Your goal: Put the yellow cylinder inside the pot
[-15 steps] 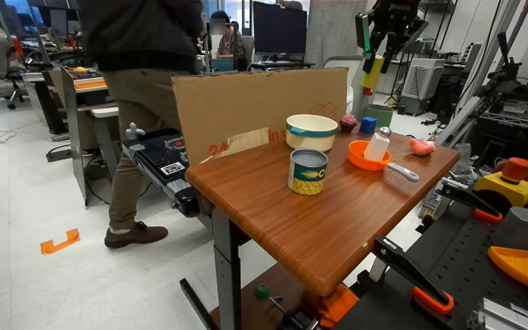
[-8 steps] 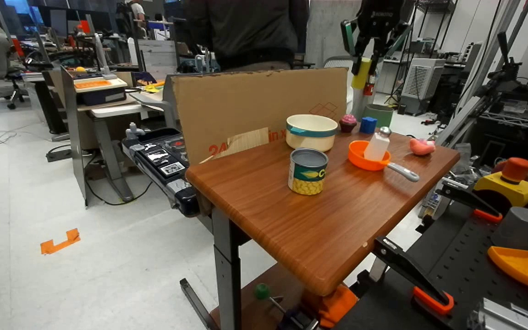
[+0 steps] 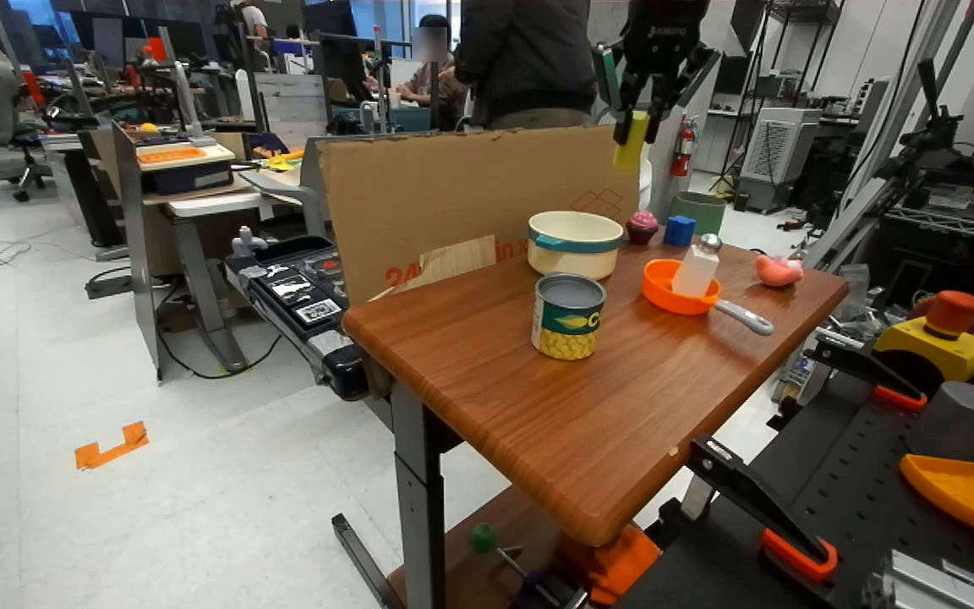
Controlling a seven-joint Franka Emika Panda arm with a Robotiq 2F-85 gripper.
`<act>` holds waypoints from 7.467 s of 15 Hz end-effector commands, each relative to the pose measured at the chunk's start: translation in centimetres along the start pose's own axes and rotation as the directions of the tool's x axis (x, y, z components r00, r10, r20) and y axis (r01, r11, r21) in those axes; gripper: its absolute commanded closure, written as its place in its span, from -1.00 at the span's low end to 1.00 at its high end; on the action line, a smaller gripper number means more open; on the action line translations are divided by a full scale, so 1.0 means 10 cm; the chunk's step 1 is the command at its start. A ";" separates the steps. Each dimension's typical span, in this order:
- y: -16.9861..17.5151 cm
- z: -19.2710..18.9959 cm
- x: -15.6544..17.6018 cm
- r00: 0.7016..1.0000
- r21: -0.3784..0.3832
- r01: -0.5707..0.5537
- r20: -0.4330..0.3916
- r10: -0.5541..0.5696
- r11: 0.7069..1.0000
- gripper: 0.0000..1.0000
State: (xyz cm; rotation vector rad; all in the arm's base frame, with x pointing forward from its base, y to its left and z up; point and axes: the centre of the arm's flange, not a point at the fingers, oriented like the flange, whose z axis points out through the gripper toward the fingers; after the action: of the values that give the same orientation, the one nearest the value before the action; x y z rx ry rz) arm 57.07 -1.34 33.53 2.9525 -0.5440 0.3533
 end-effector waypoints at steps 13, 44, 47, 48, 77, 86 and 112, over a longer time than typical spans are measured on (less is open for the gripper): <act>0.03 0.11 0.29 0.998 -0.014 0.061 -0.013 -0.061 0.998 0.81; 0.40 0.25 0.09 0.988 0.193 0.114 0.085 -0.132 0.975 0.81; 0.33 0.21 0.11 0.989 0.229 0.112 0.071 -0.131 0.967 0.81; 0.32 0.21 0.12 0.988 0.226 0.115 0.073 -0.134 0.967 0.81; 0.05 0.62 0.40 0.953 0.057 0.230 0.189 -0.236 0.972 0.81; 0.04 0.65 0.40 0.960 0.076 0.207 0.176 -0.217 0.975 0.81; 0.13 0.68 0.44 0.959 0.099 0.145 0.233 -0.165 0.984 -1.00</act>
State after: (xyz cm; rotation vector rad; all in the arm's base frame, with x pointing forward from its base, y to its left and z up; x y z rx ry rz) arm 61.18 -4.73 27.94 3.1207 -0.3141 0.0296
